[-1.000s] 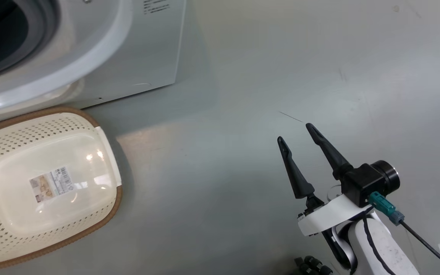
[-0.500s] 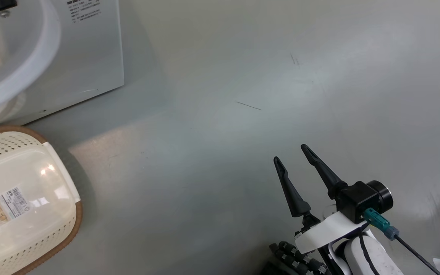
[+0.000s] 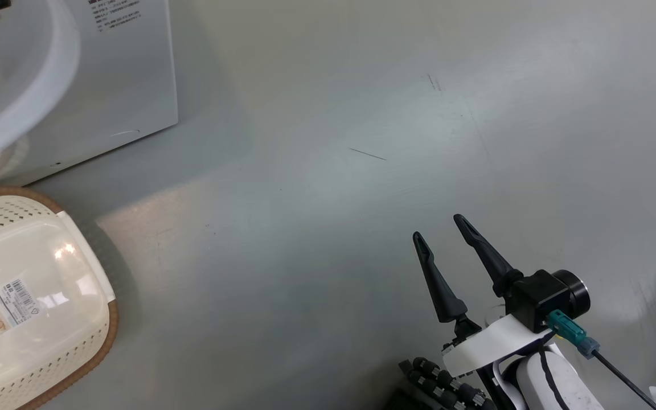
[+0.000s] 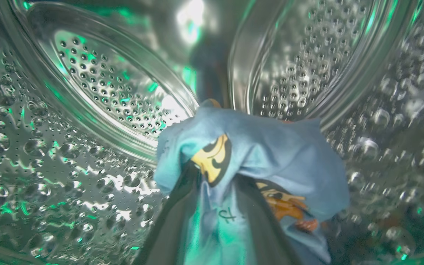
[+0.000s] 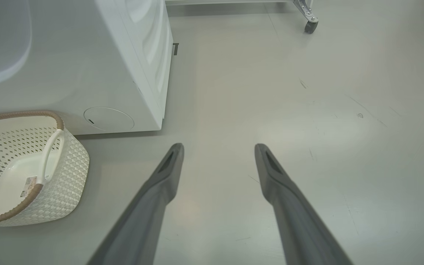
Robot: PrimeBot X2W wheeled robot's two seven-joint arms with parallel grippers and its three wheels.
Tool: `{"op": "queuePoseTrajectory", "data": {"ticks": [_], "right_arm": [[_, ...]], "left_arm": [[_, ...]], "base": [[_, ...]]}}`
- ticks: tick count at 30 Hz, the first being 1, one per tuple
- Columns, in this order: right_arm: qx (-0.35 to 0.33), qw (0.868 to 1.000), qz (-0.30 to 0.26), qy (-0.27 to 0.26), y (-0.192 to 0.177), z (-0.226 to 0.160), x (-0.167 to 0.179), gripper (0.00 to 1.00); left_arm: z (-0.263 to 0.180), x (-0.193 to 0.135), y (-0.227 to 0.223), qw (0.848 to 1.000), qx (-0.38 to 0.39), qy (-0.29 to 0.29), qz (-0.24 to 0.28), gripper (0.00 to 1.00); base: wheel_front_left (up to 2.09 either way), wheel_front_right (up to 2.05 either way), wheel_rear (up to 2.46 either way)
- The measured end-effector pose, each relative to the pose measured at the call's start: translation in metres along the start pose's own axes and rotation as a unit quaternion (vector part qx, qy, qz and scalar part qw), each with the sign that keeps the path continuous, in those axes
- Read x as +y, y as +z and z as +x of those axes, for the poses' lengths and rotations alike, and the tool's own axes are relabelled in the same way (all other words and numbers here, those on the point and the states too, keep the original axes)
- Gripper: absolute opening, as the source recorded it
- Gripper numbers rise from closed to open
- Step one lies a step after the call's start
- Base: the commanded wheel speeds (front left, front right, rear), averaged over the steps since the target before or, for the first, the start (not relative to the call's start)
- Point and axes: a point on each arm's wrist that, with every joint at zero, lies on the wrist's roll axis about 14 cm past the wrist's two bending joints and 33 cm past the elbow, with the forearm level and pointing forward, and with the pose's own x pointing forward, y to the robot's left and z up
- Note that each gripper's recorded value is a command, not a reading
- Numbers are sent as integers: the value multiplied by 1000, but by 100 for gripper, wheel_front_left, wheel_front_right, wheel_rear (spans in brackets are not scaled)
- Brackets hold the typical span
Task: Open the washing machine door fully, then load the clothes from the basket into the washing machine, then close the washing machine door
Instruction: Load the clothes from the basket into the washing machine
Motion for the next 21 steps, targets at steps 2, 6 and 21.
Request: {"op": "queuePoseTrajectory", "data": {"ticks": [2,6,21], "right_arm": [[-3,1000,0,0,2,0,0,100],[-15,1000,2,4,9,0,2,100],[-72,997,2,38,42,0,19,100]], "left_arm": [[-4,1,-10,999,24,-1,22,100],[-15,7,-25,997,72,10,22,100],[-72,4,-29,994,105,18,-21,100]], "base": [[0,0,0],[0,0,0],[0,0,0]]}}
